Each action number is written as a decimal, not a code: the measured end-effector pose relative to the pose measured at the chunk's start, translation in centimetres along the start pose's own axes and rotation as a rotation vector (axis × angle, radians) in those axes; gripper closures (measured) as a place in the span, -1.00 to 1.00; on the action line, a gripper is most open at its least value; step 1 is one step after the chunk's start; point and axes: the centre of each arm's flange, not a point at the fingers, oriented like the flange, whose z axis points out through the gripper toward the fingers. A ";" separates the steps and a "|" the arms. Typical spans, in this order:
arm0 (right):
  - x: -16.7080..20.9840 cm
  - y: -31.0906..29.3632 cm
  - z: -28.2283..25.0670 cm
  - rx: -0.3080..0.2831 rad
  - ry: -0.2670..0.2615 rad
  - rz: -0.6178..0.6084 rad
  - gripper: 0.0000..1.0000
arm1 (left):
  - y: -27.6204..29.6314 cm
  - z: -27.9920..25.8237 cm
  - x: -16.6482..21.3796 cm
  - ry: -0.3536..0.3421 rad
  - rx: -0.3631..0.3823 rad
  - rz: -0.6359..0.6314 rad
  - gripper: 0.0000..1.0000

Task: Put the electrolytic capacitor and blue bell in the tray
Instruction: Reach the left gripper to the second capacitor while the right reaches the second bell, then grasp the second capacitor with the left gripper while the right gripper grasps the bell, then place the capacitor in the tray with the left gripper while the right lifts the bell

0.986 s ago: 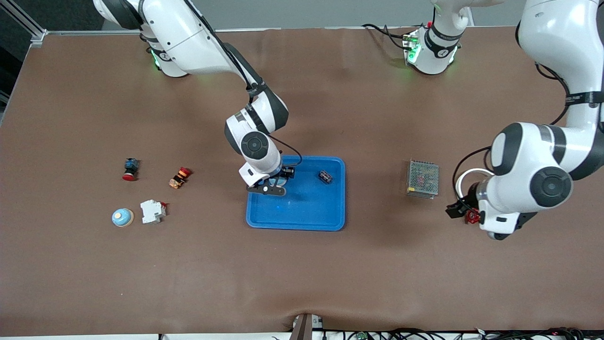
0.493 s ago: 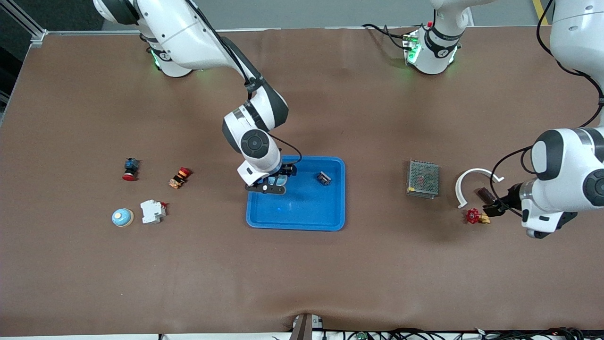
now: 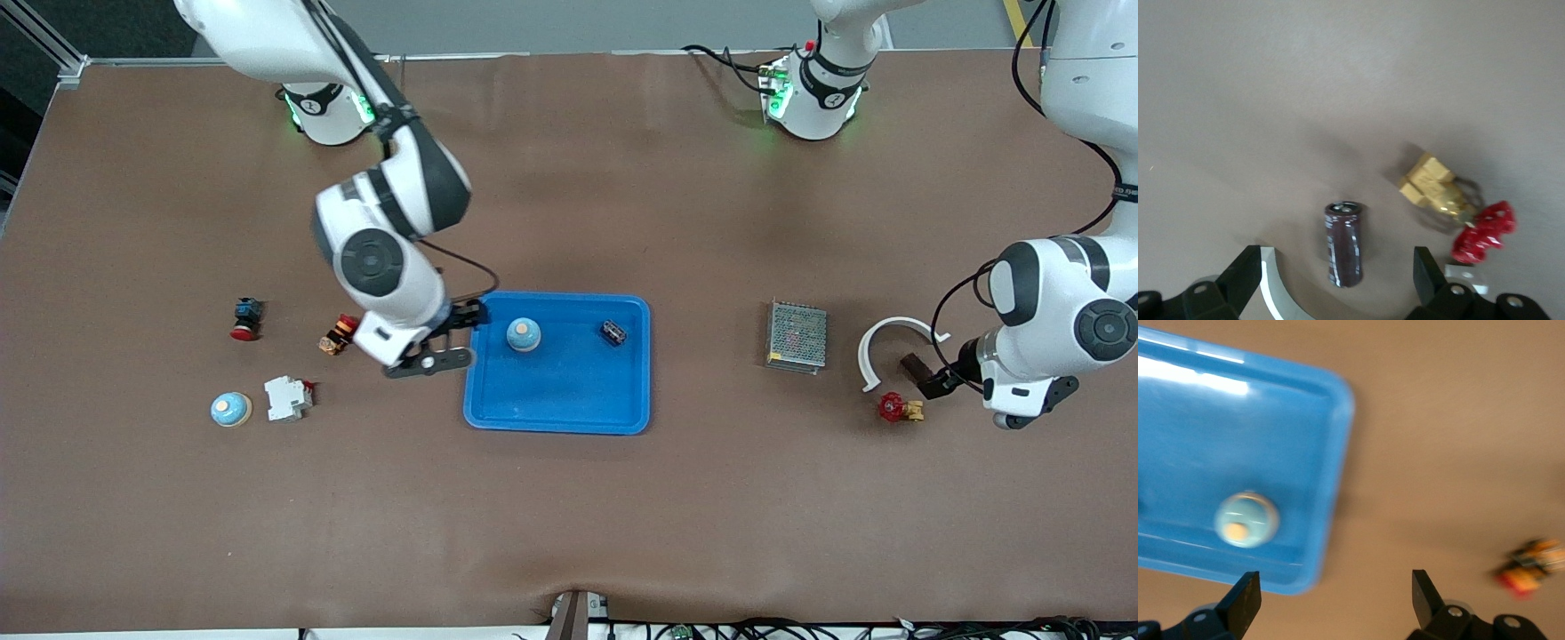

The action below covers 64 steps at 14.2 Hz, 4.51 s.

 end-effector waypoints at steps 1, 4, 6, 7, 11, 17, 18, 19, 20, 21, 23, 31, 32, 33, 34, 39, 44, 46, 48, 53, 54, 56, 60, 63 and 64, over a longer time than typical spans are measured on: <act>0.2 2.7 -0.9 -0.031 0.003 -0.068 -1.00 | -0.4 0.5 -0.1 0.002 -0.004 -0.004 -1.00; 0.6 10.0 -2.5 -0.101 0.006 -0.283 -1.00 | -1.0 2.2 -0.5 0.008 -0.018 -0.010 -1.00; 0.8 16.2 -2.7 -0.102 0.011 -0.403 -1.00 | -0.9 3.2 -0.7 0.006 -0.024 -0.008 -0.98; 0.8 19.6 -2.8 -0.103 0.024 -0.462 -1.00 | -0.8 3.6 -0.8 0.002 -0.025 -0.007 -0.91; -0.1 30.0 -1.8 -0.123 0.065 -0.652 -1.00 | -0.7 4.7 -1.0 -0.011 -0.024 -0.004 -0.52; 0.3 36.1 5.6 -0.135 0.071 -0.801 -1.00 | -0.1 5.5 -1.3 -0.022 -0.027 0.005 0.39; 0.2 36.7 6.5 -0.132 0.067 -0.807 -1.00 | 0.4 5.4 -1.5 -0.022 -0.031 0.012 0.39; 0.2 36.9 7.1 -0.128 0.063 -0.809 -1.00 | 1.0 5.2 -1.7 -0.021 -0.037 0.022 0.39; 0.3 37.0 7.5 -0.129 0.065 -0.817 -1.00 | 1.6 4.9 -1.8 -0.017 -0.044 0.030 0.39; 0.4 37.0 7.9 -0.134 0.069 -0.830 -1.00 | 2.2 4.3 -1.9 -0.009 -0.052 0.039 0.39; 0.6 37.2 9.0 -0.138 0.073 -0.852 -1.00 | 3.7 2.4 -1.9 0.012 -0.071 0.055 0.39; -0.4 38.6 13.2 -0.106 0.042 -0.898 -1.00 | 11.2 -8.7 -3.2 -0.004 -0.071 0.077 0.39; -0.7 38.6 13.8 -0.094 0.038 -0.902 -1.00 | 12.8 -9.5 -4.1 -0.004 -0.068 0.063 0.39; -1.1 38.7 14.4 -0.082 0.038 -0.906 -1.00 | 14.6 -10.2 -5.3 -0.003 -0.065 0.043 0.39; -1.4 38.9 14.9 -0.071 0.041 -0.910 -1.00 | 16.6 -10.8 -6.7 0.001 -0.065 0.023 0.39; -2.2 39.3 16.3 -0.070 0.067 -0.913 -1.00 | 27.1 -13.5 -16.4 0.028 -0.089 -0.063 0.39; -2.6 38.9 17.6 -0.076 0.080 -0.917 -1.00 | 33.7 -13.2 -23.5 0.017 -0.102 -0.117 0.39; -2.6 38.9 17.8 -0.080 0.085 -0.917 -1.00 | 36.0 -12.6 -25.4 0.006 -0.113 -0.137 0.39; -2.6 38.9 17.9 -0.082 0.088 -0.916 -1.00 | 38.0 -12.1 -26.8 -0.002 -0.127 -0.154 0.39; -2.5 39.1 18.5 -0.089 0.096 -0.913 -1.00 | 41.4 -9.9 -29.4 -0.017 -0.205 -0.239 0.39; -2.6 39.1 18.7 -0.087 0.095 -0.913 -1.00 | 42.0 -9.0 -30.0 -0.025 -0.222 -0.269 0.39; -2.6 39.1 19.0 -0.087 0.096 -0.913 -1.00 | 43.1 -7.4 -30.7 -0.043 -0.268 -0.340 0.39; -2.6 39.1 19.1 -0.087 0.097 -0.912 -0.86 | 44.7 -3.7 -31.5 -0.073 -0.330 -0.443 0.39; -2.5 39.2 18.7 -0.092 0.101 -0.912 -0.37 | 44.9 -1.7 -31.8 -0.071 -0.317 -0.461 0.39; -2.4 39.1 18.7 -0.092 0.102 -0.912 -0.37 | 44.9 -1.3 -31.8 -0.072 -0.313 -0.463 0.39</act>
